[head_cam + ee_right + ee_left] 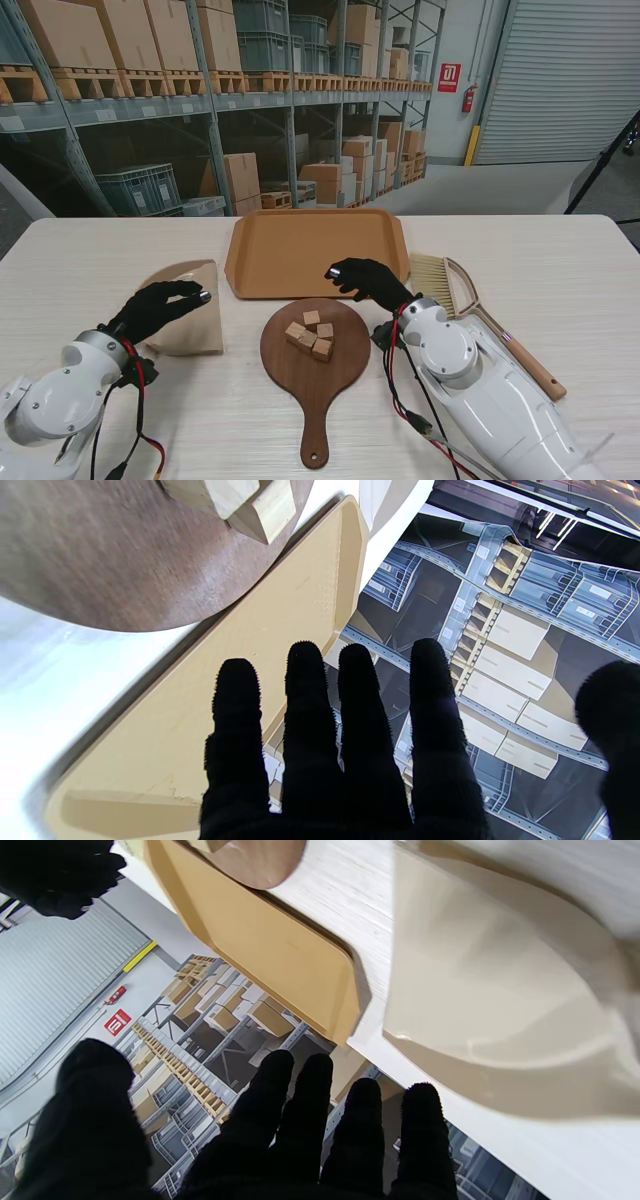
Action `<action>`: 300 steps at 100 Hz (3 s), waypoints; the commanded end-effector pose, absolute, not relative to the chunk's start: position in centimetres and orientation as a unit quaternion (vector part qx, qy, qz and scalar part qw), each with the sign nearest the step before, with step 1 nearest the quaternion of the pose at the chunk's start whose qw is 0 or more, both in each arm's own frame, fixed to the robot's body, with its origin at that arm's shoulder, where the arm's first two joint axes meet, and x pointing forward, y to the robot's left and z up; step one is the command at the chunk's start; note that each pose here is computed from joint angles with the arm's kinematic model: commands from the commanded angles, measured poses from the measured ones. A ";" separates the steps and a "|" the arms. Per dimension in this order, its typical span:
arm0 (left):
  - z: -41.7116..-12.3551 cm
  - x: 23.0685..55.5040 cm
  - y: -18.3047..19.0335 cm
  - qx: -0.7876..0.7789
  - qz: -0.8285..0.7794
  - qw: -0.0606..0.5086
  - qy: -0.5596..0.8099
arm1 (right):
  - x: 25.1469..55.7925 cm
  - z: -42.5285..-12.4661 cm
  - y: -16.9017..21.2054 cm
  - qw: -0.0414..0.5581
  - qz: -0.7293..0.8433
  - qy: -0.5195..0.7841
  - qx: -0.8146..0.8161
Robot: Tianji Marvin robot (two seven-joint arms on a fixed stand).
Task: Sweep wood blocks off a wooden cutting board into a dustpan and pour them into a container
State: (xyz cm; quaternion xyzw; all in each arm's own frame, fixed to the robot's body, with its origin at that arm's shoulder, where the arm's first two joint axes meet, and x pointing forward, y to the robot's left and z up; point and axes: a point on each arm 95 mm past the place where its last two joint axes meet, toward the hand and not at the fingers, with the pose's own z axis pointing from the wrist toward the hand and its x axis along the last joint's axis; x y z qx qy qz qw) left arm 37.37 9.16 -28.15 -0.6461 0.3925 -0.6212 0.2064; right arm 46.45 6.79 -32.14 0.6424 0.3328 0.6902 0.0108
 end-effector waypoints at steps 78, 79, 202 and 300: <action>-27.5 32.6 17.6 -0.603 -0.484 0.358 0.523 | 45.7 -33.7 6.5 0.007 0.674 0.332 0.660; -27.5 32.6 17.7 -0.603 -0.482 0.360 0.524 | 45.7 -33.7 6.5 0.007 0.674 0.332 0.660; -33.5 36.8 21.1 -0.619 -0.363 0.364 0.594 | 45.7 -33.6 6.5 0.003 0.670 0.348 0.655; -36.4 38.6 20.1 -0.661 -0.354 0.375 0.545 | 45.6 -33.9 6.6 -0.004 0.662 0.355 0.660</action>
